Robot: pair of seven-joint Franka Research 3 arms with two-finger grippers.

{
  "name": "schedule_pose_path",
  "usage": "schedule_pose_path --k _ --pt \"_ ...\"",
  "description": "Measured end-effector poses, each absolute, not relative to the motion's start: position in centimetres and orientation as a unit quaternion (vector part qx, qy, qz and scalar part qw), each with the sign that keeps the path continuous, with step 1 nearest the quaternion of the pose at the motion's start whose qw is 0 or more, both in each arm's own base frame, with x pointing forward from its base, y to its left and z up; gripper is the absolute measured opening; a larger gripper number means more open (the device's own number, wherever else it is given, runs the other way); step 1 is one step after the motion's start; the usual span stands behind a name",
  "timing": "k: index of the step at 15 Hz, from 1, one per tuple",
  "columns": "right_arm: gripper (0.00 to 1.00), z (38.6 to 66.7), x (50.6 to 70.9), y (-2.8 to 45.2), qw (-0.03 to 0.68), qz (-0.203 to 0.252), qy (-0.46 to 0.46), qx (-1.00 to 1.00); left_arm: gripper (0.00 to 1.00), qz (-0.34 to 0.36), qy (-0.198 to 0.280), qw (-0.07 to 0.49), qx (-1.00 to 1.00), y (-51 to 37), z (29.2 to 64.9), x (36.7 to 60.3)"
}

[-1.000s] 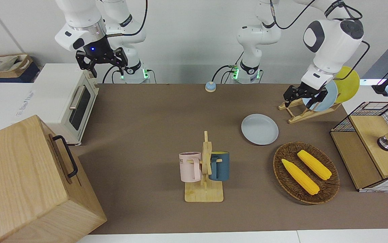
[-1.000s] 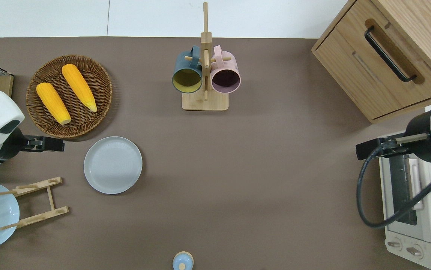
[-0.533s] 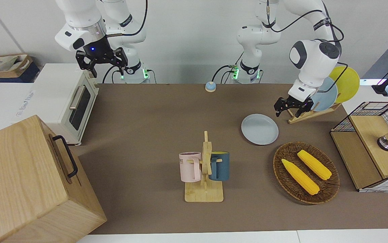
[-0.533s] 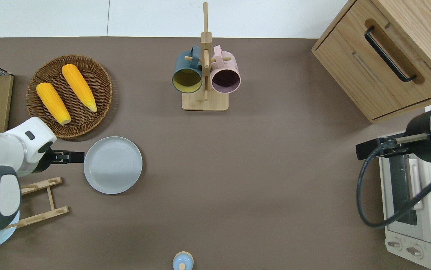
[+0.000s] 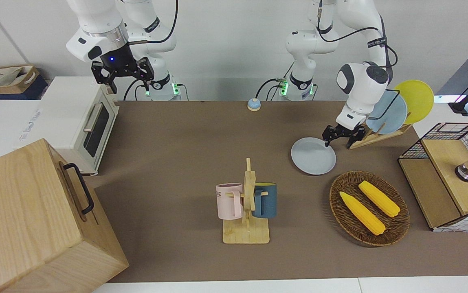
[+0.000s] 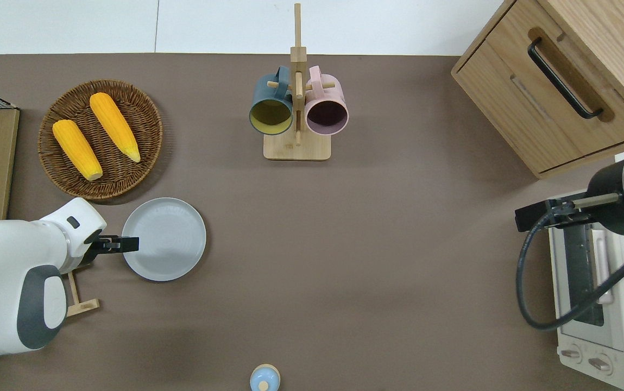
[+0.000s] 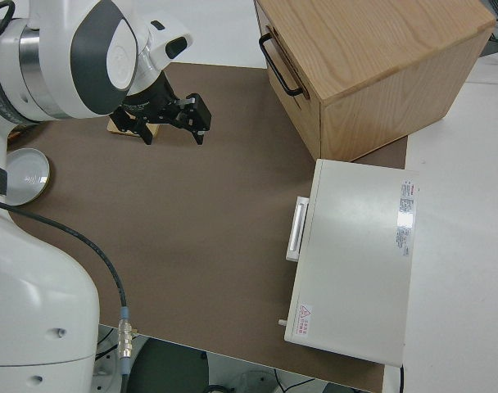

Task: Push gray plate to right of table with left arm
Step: 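Move the left gripper in beside the gray plate's edge nearest the basket, then push the gray plate with the left gripper toward the toaster oven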

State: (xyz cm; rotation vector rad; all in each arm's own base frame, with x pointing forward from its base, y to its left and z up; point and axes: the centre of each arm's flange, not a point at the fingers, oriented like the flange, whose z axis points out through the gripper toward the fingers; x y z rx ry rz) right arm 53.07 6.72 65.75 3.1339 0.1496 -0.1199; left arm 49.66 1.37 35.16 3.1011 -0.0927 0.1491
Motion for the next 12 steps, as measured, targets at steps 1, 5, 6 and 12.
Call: schedule_pose_path --k 1,5,6,12 --pt "0.99 65.7 53.1 6.7 0.001 -0.038 0.048 0.998 1.0 0.05 -0.029 0.017 0.998 1.4 34.5 49.5" --pt "0.99 65.7 53.1 6.7 0.001 -0.038 0.048 0.998 1.0 0.052 -0.027 0.014 0.998 1.5 31.3 48.7" --pt "0.99 65.7 53.1 6.7 0.001 -0.038 0.048 0.998 1.0 0.05 -0.027 0.014 0.998 1.5 30.6 48.6" --pt "0.99 65.7 53.1 6.7 0.001 -0.038 0.048 0.998 0.77 0.044 -0.027 0.014 0.999 1.5 29.9 48.4"
